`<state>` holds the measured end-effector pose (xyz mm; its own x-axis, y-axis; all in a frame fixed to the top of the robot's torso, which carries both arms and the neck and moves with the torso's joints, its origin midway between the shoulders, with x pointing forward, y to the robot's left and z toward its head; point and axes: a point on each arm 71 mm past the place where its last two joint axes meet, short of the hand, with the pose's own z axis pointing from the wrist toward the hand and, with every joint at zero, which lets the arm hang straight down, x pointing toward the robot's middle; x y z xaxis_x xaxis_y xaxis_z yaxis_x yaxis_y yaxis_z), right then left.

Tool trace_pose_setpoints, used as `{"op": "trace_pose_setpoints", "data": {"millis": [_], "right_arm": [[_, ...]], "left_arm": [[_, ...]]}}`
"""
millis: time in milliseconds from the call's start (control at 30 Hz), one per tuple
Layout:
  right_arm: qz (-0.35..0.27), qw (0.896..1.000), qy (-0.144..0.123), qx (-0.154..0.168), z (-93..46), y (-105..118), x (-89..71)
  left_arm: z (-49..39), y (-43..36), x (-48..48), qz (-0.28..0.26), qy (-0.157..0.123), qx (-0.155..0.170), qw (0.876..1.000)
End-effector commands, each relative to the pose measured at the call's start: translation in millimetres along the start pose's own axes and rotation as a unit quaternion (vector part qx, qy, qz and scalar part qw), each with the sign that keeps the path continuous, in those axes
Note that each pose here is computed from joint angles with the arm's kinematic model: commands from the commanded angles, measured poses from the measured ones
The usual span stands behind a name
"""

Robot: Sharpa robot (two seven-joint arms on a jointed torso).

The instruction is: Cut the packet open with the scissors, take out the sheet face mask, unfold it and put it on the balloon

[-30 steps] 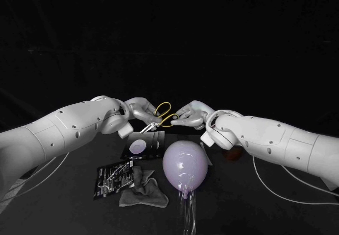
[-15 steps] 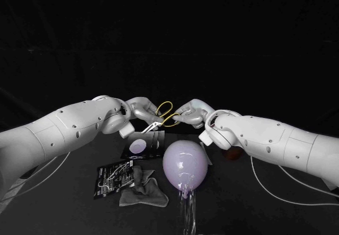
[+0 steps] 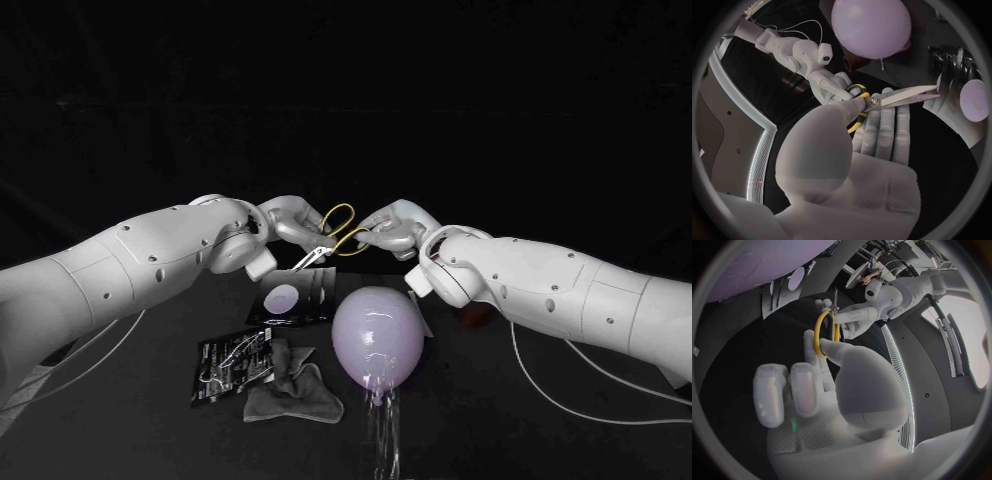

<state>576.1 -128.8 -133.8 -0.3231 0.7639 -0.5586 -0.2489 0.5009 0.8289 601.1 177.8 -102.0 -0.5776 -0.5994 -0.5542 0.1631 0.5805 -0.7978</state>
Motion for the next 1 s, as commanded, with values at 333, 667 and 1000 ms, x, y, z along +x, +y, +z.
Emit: {"op": "trace_pose_setpoints", "data": {"millis": [333, 667, 1000], "right_arm": [[-0.001, 0.999, -0.035, 0.025, 2.0, 0.0, -4.0], [-0.019, 0.996, -0.068, 0.058, 10.0, -1.0, -4.4], [-0.027, 0.991, -0.093, 0.088, 25.3, -0.9, 1.8]], "left_arm": [[3.7, -8.1, -0.4, 0.010, -0.037, 0.029, 0.999], [5.7, -5.5, -9.5, 0.018, -0.078, 0.021, 0.997], [7.4, -0.9, -24.6, 0.015, -0.125, 0.022, 0.992]]}}
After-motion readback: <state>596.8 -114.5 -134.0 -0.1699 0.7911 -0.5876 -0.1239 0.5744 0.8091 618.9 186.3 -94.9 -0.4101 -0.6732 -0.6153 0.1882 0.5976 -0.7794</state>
